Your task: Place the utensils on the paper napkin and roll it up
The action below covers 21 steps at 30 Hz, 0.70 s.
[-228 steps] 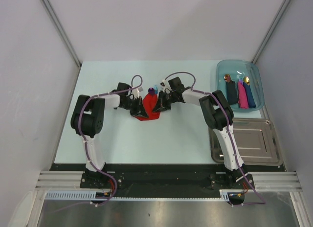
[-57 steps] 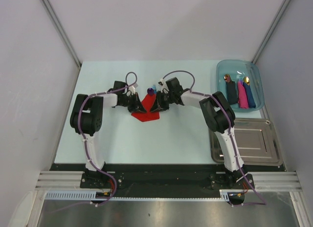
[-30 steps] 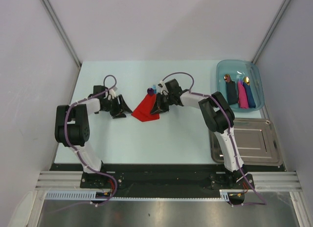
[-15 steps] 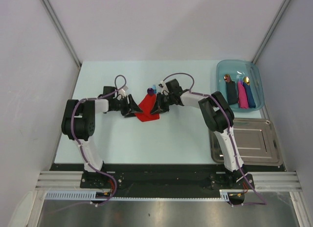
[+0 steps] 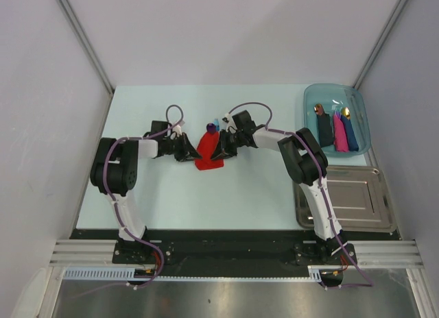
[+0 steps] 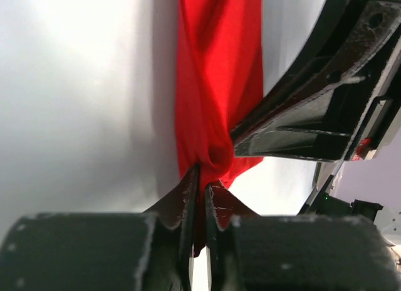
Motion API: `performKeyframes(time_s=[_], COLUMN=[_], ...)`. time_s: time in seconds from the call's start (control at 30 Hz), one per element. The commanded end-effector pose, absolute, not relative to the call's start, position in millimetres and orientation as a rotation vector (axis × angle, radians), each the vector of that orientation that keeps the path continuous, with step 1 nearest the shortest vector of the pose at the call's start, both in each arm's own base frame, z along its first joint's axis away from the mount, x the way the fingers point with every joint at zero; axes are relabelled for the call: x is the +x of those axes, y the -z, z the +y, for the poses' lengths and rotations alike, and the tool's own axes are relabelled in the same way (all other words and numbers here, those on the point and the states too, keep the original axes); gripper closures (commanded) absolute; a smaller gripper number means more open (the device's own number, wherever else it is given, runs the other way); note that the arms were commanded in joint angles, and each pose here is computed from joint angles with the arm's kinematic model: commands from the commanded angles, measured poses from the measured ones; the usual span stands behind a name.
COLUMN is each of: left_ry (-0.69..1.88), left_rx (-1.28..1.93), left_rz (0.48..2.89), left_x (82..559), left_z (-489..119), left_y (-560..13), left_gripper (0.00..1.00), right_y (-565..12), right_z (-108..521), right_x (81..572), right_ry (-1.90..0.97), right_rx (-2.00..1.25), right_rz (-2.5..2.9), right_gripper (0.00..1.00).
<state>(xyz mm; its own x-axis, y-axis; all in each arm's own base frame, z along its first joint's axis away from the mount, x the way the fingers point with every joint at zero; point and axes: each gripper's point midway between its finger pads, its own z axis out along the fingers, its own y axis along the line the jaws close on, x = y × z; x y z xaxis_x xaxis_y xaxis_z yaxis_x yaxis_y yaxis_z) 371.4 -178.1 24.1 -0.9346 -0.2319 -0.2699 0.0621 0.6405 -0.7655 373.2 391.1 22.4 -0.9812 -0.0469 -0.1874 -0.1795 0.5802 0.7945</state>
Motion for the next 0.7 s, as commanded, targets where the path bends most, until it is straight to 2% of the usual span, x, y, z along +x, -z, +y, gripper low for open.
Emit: performKeyframes(time_s=[0.0,0.4,0.67], left_ry=[1.221,1.199,1.066], left_rx=[-0.020,0.001,-0.060], left_rz=[2.437,2.510,2.658], left_x=[380.4,381.9,371.8], left_z=[-203.0,-224.6,-209.7], left_y=[-54.6,-33.7,-5.3], left_gripper=[0.92,0.92,0.99], right_y=[20.5,19.8,5.4], right_z=[380.0,379.1,380.4], right_x=[373.0,373.4,378.5], right_ry=[-1.208,-1.206,-1.231], right_rx=[-0.132,-0.138,-0.157], right_rz=[2.751,2.748,2.713], right_gripper=[0.84,0.84,0.84])
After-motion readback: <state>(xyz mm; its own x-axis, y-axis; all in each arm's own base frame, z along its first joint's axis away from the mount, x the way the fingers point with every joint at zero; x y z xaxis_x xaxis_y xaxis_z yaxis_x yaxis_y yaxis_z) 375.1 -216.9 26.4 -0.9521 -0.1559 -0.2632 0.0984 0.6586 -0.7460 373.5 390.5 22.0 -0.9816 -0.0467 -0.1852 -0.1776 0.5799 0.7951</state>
